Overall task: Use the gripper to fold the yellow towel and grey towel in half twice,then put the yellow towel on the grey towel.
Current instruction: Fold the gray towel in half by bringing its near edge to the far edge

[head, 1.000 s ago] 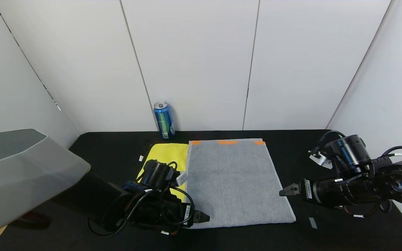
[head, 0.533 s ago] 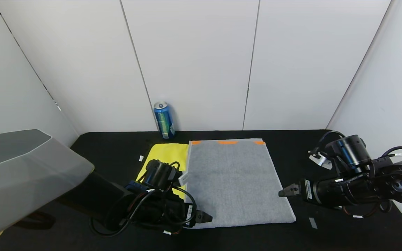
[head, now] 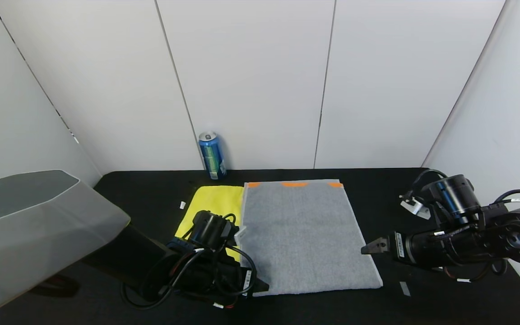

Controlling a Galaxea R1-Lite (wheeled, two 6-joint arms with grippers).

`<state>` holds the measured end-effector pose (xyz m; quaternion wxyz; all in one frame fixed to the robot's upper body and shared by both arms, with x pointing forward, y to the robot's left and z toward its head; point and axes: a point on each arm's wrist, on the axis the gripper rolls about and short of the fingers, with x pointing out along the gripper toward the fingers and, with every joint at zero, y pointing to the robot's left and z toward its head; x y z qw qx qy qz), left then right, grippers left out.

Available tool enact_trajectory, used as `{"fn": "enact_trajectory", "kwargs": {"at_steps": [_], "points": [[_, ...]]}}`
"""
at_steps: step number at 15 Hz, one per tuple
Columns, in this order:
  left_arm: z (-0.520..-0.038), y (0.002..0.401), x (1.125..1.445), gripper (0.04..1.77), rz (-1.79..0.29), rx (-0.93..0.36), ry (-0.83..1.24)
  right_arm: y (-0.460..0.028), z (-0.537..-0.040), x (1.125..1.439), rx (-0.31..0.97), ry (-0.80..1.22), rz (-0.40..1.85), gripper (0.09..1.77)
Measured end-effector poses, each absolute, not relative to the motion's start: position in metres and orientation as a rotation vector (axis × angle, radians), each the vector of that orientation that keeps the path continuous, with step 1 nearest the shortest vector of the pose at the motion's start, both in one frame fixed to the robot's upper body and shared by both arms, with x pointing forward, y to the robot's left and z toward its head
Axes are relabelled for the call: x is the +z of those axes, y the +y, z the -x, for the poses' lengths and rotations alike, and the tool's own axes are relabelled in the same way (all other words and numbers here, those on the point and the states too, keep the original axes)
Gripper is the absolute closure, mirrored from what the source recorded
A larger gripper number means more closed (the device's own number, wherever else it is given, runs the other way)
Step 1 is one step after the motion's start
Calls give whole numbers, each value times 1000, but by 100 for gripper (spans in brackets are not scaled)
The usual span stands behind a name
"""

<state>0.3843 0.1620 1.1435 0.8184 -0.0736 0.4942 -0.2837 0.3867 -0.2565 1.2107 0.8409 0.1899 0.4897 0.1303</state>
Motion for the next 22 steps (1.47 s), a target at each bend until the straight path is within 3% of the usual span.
{"fn": "enact_trajectory", "kwargs": {"at_steps": [2,4,22], "points": [[-385,162,1142,104,157,-603,1055,-256,-387,1210,275,1035,-401,15],[-385,162,1142,166,157,-603,1053,-257,-387,1210,273,1036,-402,15],[-385,164,1148,167,160,-607,980,-243,-399,1181,276,1081,-386,15]]}}
